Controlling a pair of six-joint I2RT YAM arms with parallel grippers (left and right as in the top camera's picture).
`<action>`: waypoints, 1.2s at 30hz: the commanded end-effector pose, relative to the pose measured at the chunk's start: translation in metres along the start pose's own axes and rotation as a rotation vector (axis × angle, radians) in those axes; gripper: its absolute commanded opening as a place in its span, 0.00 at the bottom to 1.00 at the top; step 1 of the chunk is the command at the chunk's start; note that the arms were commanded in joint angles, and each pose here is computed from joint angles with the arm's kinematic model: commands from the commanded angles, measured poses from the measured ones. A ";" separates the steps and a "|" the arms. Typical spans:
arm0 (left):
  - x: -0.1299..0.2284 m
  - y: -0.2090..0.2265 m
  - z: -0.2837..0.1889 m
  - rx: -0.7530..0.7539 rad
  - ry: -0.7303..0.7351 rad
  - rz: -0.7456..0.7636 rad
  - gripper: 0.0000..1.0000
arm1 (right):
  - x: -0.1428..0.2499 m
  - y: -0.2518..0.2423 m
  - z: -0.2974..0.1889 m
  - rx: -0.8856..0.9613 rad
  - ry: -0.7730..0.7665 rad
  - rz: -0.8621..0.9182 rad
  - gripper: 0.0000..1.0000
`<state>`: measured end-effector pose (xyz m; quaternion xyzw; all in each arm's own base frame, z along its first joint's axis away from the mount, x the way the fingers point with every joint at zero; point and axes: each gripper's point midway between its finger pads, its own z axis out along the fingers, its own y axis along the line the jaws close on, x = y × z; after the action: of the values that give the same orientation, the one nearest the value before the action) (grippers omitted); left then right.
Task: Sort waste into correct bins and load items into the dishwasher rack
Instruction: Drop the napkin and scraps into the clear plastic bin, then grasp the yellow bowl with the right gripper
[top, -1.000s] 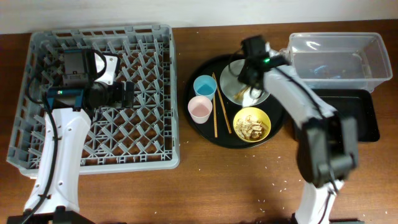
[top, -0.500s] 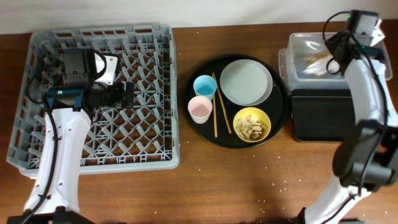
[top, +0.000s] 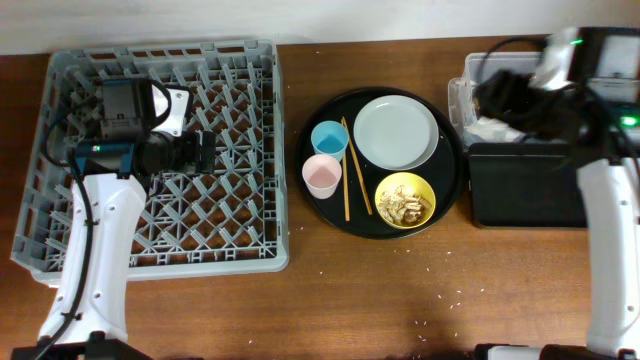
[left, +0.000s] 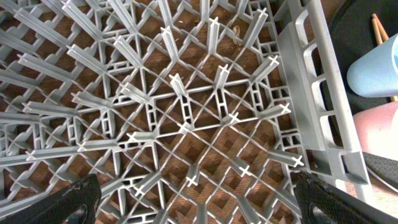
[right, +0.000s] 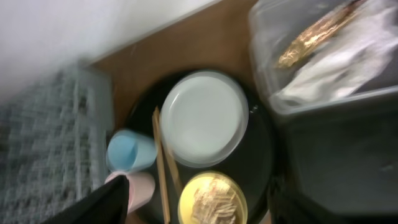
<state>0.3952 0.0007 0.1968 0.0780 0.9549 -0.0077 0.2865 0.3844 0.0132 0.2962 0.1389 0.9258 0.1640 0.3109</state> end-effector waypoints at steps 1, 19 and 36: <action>-0.004 0.001 -0.001 0.006 -0.009 -0.010 0.99 | 0.055 0.032 0.034 0.009 0.194 -0.126 0.60; -0.004 0.001 -0.001 0.006 -0.008 -0.010 0.99 | 0.227 0.015 0.208 0.285 0.581 -0.118 0.39; -0.004 0.001 -0.001 0.007 -0.009 -0.010 0.99 | 0.160 0.050 0.136 0.169 0.438 -0.124 0.04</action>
<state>0.3953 0.0007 0.1969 0.0781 0.9548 -0.0077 0.2868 0.3371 0.1445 0.0691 0.0805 0.9952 0.0452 0.0333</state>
